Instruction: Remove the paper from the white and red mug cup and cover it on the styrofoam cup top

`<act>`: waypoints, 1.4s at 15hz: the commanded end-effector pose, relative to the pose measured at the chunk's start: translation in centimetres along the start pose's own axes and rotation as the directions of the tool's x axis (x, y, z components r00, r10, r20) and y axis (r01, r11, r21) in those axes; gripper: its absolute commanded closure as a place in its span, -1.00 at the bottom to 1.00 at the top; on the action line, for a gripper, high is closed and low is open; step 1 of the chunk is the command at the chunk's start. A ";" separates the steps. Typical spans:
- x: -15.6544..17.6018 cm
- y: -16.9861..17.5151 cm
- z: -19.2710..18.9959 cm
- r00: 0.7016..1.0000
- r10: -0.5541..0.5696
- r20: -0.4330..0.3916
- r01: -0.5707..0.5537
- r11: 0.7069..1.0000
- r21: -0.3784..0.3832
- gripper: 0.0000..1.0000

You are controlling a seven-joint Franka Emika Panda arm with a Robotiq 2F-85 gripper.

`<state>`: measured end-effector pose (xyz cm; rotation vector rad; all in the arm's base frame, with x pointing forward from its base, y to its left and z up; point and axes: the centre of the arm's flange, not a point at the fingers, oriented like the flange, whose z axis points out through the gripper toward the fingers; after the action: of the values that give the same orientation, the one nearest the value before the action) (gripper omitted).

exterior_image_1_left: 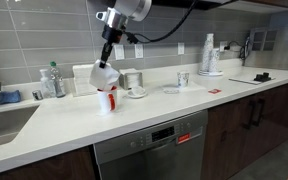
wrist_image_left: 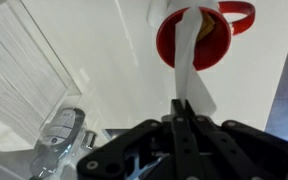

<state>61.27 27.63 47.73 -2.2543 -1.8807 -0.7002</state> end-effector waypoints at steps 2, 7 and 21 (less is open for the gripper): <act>-0.9 -1.7 -5.7 0.995 0.091 -0.029 -0.090 0.996 0.014 1.00; -5.6 -2.0 -9.6 0.958 0.283 0.038 -0.284 0.958 0.040 1.00; -25.5 0.4 -20.5 0.617 0.784 -0.071 -0.762 0.572 -0.302 1.00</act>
<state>55.21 -1.75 55.93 -2.8155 -0.7265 -0.7184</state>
